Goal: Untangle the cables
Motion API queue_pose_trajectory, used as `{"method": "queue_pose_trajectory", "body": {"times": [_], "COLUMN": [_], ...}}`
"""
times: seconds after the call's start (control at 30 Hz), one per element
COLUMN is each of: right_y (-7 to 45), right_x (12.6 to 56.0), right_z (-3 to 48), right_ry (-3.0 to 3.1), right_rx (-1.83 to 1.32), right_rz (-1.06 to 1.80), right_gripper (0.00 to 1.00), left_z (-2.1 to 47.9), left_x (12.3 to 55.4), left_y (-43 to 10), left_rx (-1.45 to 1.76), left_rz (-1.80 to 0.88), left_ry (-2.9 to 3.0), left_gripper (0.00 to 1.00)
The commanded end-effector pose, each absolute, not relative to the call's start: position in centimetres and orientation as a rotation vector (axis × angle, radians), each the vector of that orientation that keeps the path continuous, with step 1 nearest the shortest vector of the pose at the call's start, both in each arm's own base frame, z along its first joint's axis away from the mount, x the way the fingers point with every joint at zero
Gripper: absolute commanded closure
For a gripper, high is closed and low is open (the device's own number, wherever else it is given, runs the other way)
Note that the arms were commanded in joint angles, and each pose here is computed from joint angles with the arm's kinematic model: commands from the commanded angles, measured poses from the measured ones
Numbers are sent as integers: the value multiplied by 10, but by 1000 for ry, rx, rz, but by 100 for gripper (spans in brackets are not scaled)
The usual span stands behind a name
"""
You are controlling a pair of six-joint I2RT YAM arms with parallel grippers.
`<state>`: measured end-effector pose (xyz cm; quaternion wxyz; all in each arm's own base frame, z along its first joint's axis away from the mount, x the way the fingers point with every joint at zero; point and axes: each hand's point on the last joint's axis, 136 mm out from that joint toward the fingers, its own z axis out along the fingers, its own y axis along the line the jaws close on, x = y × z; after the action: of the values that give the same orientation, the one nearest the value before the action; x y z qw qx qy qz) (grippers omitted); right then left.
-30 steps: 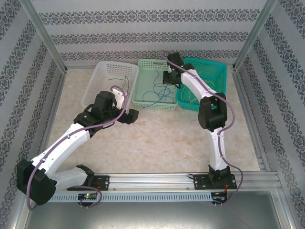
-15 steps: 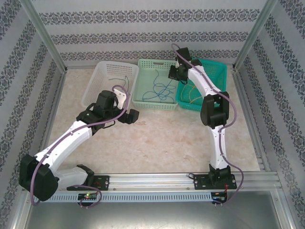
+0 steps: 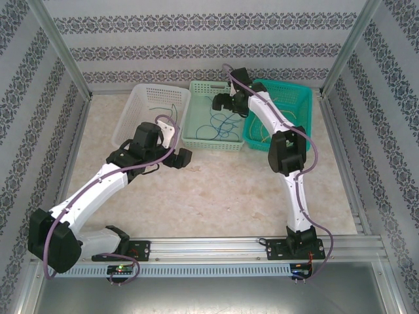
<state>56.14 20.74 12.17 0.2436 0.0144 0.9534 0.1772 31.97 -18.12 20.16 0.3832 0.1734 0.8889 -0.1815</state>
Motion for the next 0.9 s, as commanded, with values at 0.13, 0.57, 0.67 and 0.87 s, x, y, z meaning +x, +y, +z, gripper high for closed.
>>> {"method": "queue_pose_trajectory", "body": {"times": [0.13, 0.57, 0.67, 0.87], "right_y": [194, 98, 67, 14], "right_x": [547, 434, 413, 384], "right_z": [224, 247, 224, 173], "right_ry": [2389, 1981, 1946, 1919], "right_rx": [9, -72, -72, 105], "right_rz": [492, 57, -63, -112], "right_gripper": [2, 2, 2, 2], "left_z": [211, 194, 192, 203], "left_x": [335, 374, 380, 383], "left_y": [-168, -95, -74, -67], "left_rx": [290, -52, -172, -161], "left_rz": [-424, -140, -148, -159], "left_ry": [2253, 2219, 2193, 2128], "left_gripper": [0, 1, 0, 0]}}
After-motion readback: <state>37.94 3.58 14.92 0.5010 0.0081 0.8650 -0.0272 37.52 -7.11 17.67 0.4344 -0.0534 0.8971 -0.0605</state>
